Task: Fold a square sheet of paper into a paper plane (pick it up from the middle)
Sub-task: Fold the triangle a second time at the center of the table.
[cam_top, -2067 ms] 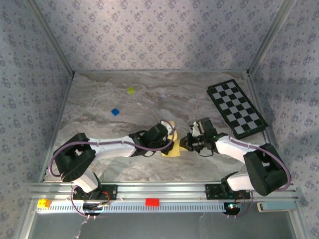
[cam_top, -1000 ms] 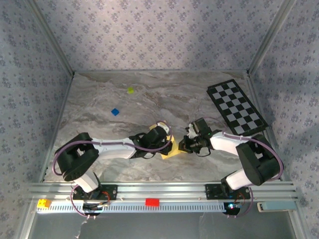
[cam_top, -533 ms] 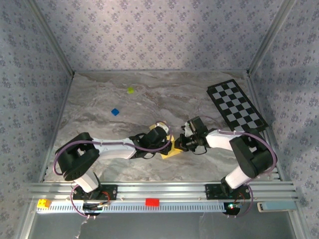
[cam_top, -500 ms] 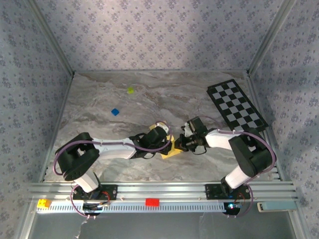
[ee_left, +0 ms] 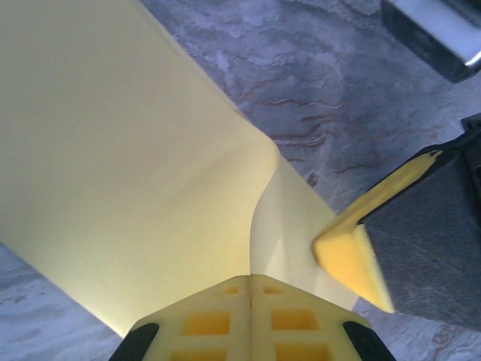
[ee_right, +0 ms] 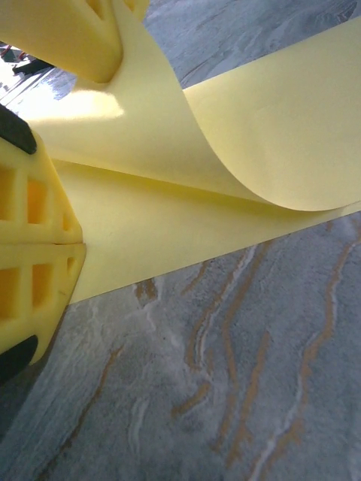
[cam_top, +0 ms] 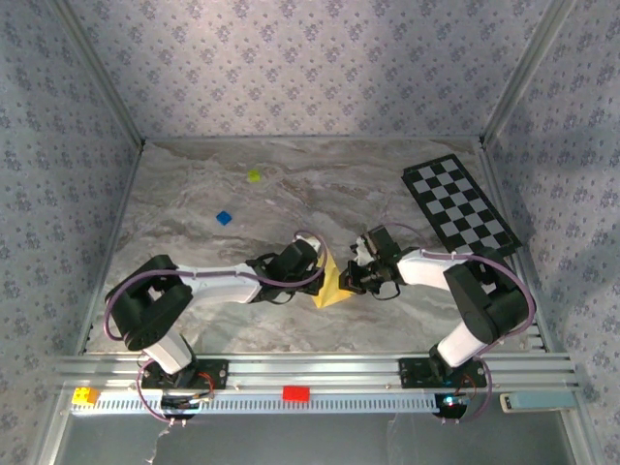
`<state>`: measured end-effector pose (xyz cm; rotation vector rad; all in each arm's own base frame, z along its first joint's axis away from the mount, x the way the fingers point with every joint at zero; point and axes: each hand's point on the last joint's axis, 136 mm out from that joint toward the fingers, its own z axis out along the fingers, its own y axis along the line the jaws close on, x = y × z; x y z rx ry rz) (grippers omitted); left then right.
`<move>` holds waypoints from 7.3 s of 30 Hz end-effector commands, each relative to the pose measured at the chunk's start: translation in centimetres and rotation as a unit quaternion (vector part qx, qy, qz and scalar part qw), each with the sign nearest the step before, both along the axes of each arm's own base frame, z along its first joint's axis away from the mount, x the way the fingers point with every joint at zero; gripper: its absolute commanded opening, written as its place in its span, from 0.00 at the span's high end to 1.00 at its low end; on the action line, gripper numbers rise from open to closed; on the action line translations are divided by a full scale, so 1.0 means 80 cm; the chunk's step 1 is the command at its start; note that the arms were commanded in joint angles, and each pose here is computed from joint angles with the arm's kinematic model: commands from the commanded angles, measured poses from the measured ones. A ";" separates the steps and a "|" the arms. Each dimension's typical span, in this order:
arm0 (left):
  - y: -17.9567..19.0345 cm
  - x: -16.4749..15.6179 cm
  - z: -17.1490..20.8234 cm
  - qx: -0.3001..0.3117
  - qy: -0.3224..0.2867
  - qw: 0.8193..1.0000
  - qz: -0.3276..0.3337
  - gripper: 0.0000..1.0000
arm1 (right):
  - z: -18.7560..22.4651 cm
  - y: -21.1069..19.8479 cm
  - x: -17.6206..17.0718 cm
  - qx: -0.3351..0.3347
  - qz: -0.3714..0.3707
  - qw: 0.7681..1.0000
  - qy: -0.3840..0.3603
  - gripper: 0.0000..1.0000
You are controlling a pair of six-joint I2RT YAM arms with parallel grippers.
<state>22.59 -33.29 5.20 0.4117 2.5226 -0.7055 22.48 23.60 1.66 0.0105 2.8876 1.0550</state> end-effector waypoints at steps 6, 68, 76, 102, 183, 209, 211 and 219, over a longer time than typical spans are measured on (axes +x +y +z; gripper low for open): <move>0.008 0.005 -0.012 0.044 -0.001 0.999 -0.011 1.00 | -0.023 -0.022 -0.017 -0.053 -0.004 0.998 0.029 0.95; 0.000 0.004 -0.016 0.035 0.004 0.999 -0.018 1.00 | -0.011 -0.004 -0.011 -0.021 0.004 1.000 0.017 0.90; 0.011 0.012 -0.008 0.055 -0.018 0.998 -0.005 1.00 | -0.037 -0.028 -0.020 -0.084 0.002 0.996 0.038 0.95; 0.014 0.010 -0.027 0.070 0.004 0.998 0.001 1.00 | -0.032 -0.022 -0.017 -0.073 0.003 0.997 0.036 0.95; 0.027 0.002 -0.050 0.072 0.014 0.997 0.015 1.00 | 0.047 0.023 0.026 0.082 -0.028 0.996 -0.030 0.96; 0.032 -0.001 -0.055 0.077 0.016 0.997 0.015 1.00 | 0.059 0.023 0.046 0.113 -0.041 0.992 -0.031 0.97; 0.033 -0.001 -0.055 0.078 0.016 0.997 0.015 1.00 | 0.060 0.024 0.047 0.115 -0.041 0.992 -0.031 0.97; 0.032 -0.001 -0.057 0.078 0.017 0.997 0.014 1.00 | 0.061 0.029 0.048 0.128 -0.032 0.991 -0.029 0.97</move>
